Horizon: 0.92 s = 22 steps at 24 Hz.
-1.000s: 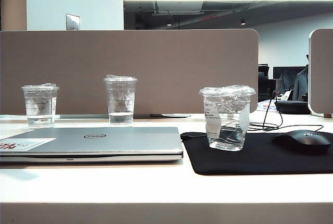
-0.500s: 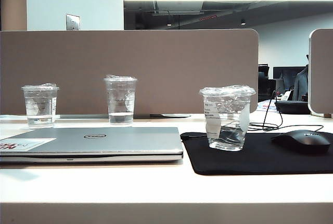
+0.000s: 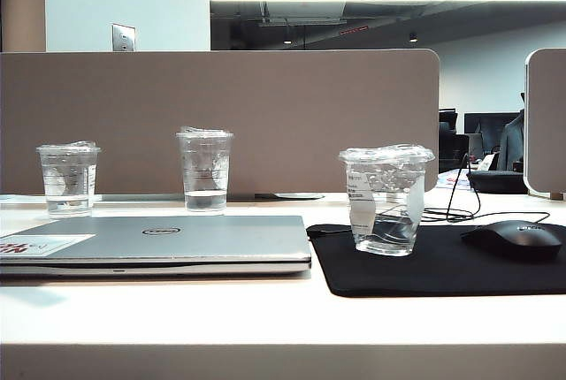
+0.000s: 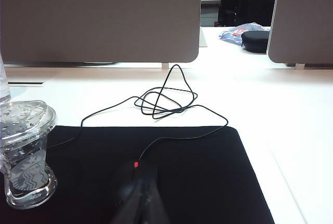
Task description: Pick up the coffee cup on the right and place it on the right side of the laptop.
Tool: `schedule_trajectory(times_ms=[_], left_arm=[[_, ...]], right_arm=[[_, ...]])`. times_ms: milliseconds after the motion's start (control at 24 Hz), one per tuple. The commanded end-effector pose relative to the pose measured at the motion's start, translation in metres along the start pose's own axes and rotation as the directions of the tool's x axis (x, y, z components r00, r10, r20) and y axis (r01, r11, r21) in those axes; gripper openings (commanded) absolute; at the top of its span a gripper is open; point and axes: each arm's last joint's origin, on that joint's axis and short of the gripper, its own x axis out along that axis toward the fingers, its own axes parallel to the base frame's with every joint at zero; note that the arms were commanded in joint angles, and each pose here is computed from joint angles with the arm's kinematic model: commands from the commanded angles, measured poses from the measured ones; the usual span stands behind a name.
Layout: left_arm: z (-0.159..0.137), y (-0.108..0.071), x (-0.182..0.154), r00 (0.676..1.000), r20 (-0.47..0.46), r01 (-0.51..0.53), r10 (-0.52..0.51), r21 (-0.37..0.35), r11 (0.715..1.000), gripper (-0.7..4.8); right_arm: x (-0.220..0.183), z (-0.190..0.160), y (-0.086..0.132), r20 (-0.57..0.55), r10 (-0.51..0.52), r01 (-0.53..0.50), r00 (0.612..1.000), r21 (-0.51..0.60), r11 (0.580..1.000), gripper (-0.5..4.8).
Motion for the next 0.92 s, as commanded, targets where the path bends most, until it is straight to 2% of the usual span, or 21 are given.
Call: schedule_trajectory(times_ms=[42,417,458,583,667,708,792,917], left_arm=[[0.003,-0.001,-0.001,1.0,0.018,0.007,-0.007,0.004,1.0,-0.05],[0.004,-0.002,-0.006,0.999,0.04,-0.01,0.01,0.015,1.0,-0.06],[0.002,-0.003,-0.01,0.998,0.058,-0.019,0.015,0.058,0.998,-0.06],[-0.007,-0.002,-0.015,0.991,0.123,-0.072,0.058,0.119,0.99,-0.06],[-0.023,0.0,-0.019,0.965,0.244,-0.134,0.098,0.138,0.981,-0.06],[-0.038,0.003,-0.025,0.937,0.33,-0.171,0.116,0.144,0.975,-0.06],[-0.059,0.007,-0.034,0.914,0.382,-0.21,0.139,0.152,0.966,-0.06],[-0.083,0.011,-0.045,0.891,0.414,-0.275,0.185,0.171,0.946,-0.06]], right_arm=[[0.0,0.0,0.0,0.014,-0.005,0.005,1.0,0.002,1.0,-0.05],[0.0,0.0,0.0,0.014,-0.004,0.004,1.0,0.002,1.0,-0.05],[0.0,0.0,0.0,0.014,-0.005,0.005,1.0,0.002,1.0,-0.05],[0.0,0.0,0.0,0.014,-0.004,0.004,1.0,0.002,1.0,-0.05],[0.0,0.0,0.0,0.014,-0.005,0.005,1.0,0.002,1.0,-0.05],[0.0,0.0,0.0,0.014,-0.005,0.005,1.0,0.002,1.0,-0.05],[0.0,0.0,0.0,0.014,-0.004,0.004,1.0,0.002,1.0,-0.05],[0.0,0.0,0.0,0.015,-0.005,0.005,1.0,0.002,1.0,-0.05]])
